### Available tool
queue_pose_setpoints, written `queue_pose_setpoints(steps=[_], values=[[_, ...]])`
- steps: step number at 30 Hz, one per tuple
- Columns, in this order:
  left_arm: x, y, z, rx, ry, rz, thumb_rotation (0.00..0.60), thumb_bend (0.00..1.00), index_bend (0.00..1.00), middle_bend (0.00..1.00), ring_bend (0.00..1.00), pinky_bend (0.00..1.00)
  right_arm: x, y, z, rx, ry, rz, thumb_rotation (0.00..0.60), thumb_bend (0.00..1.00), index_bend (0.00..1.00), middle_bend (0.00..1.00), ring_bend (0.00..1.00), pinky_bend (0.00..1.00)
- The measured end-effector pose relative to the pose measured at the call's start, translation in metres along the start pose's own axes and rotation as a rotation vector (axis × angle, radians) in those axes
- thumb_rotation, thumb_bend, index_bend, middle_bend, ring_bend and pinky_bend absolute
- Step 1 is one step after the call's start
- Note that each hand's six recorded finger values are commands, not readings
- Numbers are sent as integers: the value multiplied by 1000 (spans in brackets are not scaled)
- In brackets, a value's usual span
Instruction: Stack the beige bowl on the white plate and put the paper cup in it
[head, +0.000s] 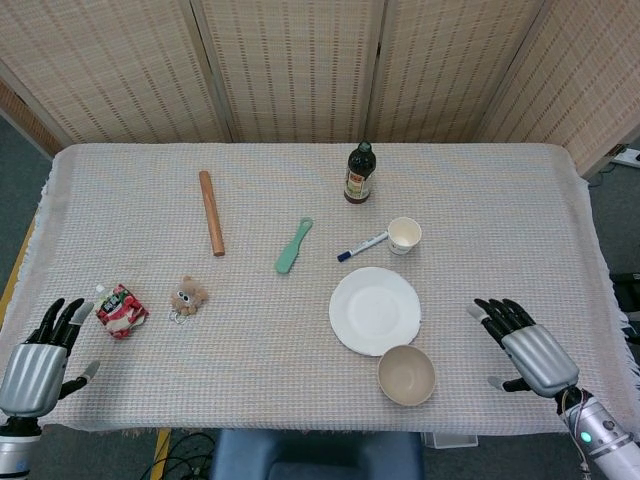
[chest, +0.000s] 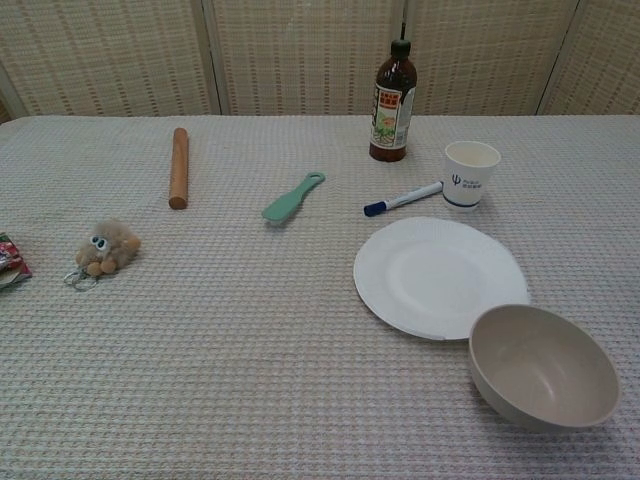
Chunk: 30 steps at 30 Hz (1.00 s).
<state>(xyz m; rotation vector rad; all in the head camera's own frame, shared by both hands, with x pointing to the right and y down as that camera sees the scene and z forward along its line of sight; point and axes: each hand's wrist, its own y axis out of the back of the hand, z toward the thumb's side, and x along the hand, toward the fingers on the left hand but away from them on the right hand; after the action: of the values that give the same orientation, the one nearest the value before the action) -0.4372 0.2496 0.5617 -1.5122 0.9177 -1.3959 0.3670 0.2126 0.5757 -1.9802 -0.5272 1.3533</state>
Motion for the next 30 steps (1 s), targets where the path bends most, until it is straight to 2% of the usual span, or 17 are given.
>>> queue_pose_setpoints(steps=[6, 11, 16, 21, 30], values=[[-4, 2, 1, 5, 0, 5, 600, 258, 127, 141, 81, 449, -13, -1, 31, 8, 83, 131, 600, 5, 0, 0, 0, 0], [-8, 9, 0, -3, 3, 29, 600, 258, 128, 141, 81, 449, -21, -8, 49, 37, 119, 221, 600, 0, 0, 0, 0, 0], [-16, 19, -1, -11, 8, 59, 600, 258, 129, 141, 81, 449, -28, -16, 67, 68, 149, 263, 600, 0, 0, 0, 0, 0], [-22, 25, 2, -15, 0, 76, 600, 258, 129, 142, 81, 449, -37, -26, 79, 43, 161, 291, 600, 0, 0, 0, 0, 0], [-25, 32, -1, -41, 10, 97, 600, 258, 133, 157, 81, 449, -49, -41, 93, 20, 195, 304, 600, 0, 0, 0, 0, 0]])
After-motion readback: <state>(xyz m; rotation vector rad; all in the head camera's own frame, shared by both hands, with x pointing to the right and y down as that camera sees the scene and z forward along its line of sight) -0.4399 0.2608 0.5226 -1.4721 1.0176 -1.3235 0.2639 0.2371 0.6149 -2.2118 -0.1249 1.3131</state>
